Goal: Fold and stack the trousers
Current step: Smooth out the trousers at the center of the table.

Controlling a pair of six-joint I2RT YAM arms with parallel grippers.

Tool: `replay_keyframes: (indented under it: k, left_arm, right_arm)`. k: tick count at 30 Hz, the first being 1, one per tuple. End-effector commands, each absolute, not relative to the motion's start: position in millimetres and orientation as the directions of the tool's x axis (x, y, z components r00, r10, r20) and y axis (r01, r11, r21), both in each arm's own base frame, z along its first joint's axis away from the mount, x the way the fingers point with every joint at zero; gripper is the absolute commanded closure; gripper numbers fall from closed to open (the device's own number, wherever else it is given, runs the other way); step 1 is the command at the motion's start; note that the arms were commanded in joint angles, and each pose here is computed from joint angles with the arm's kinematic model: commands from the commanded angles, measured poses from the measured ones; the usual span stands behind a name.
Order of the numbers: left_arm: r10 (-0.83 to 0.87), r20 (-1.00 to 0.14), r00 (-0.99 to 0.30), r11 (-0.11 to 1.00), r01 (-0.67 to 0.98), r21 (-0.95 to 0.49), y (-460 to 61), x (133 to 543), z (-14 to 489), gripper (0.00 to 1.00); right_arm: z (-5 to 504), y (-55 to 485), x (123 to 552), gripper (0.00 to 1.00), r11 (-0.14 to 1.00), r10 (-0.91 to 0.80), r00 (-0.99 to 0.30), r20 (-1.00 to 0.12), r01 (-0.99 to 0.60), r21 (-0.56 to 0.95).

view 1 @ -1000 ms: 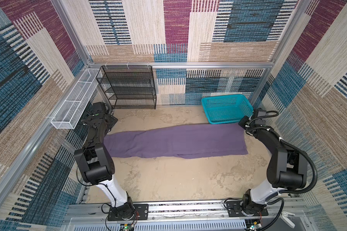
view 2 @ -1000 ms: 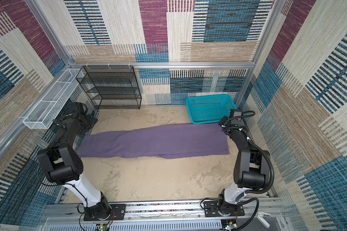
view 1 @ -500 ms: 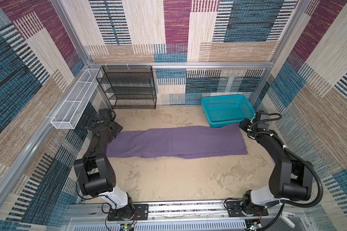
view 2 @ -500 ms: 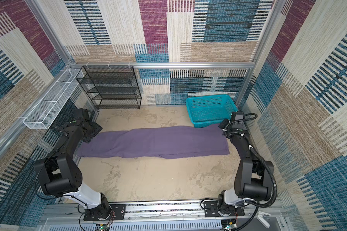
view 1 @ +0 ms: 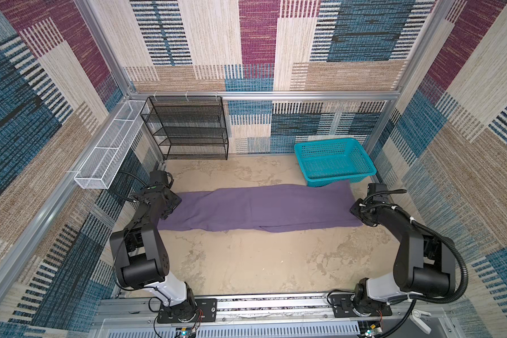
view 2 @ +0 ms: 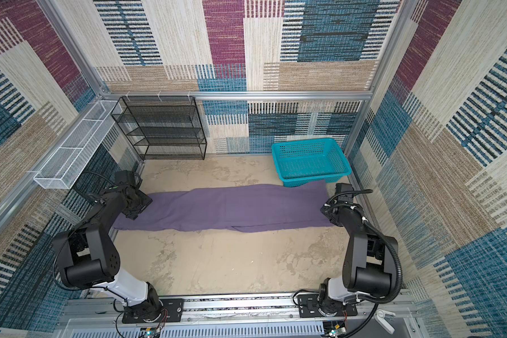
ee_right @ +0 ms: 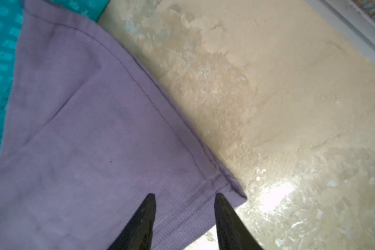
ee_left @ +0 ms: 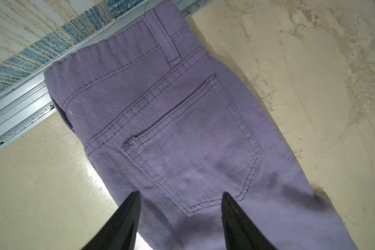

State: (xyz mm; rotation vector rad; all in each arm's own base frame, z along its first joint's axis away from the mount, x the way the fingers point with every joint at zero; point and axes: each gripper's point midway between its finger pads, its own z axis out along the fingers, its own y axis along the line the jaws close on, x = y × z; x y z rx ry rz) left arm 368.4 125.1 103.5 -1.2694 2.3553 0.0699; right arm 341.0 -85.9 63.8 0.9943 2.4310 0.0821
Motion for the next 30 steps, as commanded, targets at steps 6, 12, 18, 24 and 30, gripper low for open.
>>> replay_keyframes:
  k: [6,12,18,24,30]
  left_arm:
    - [-0.770,-0.417,-0.483,0.583,-0.799,-0.150,130.4,379.6,85.6,0.37]
    - [-0.777,-0.404,-0.483,0.575,-0.806,-0.143,133.8,379.8,78.4,0.38]
    - [-0.783,-0.398,-0.479,0.568,-0.810,-0.144,135.9,378.4,76.7,0.38]
    - [-0.786,-0.388,-0.481,0.566,-0.812,-0.141,135.6,377.0,73.3,0.38]
    - [-0.789,-0.382,-0.481,0.561,-0.818,-0.129,137.1,375.5,68.3,0.39]
  right_arm:
    - [58.9,-103.6,359.7,0.57,0.737,0.650,-0.605,-0.460,0.649,0.189]
    - [48.2,-102.0,369.6,0.59,0.734,0.661,-0.613,-0.433,0.648,0.203]
    - [34.1,-100.2,364.3,0.59,0.732,0.666,-0.625,-0.409,0.654,0.192]
    - [28.2,-98.1,364.0,0.79,0.737,0.662,-0.634,-0.399,0.648,0.194]
    - [44.3,-104.1,366.2,1.00,0.741,0.649,-0.622,-0.438,0.646,0.181]
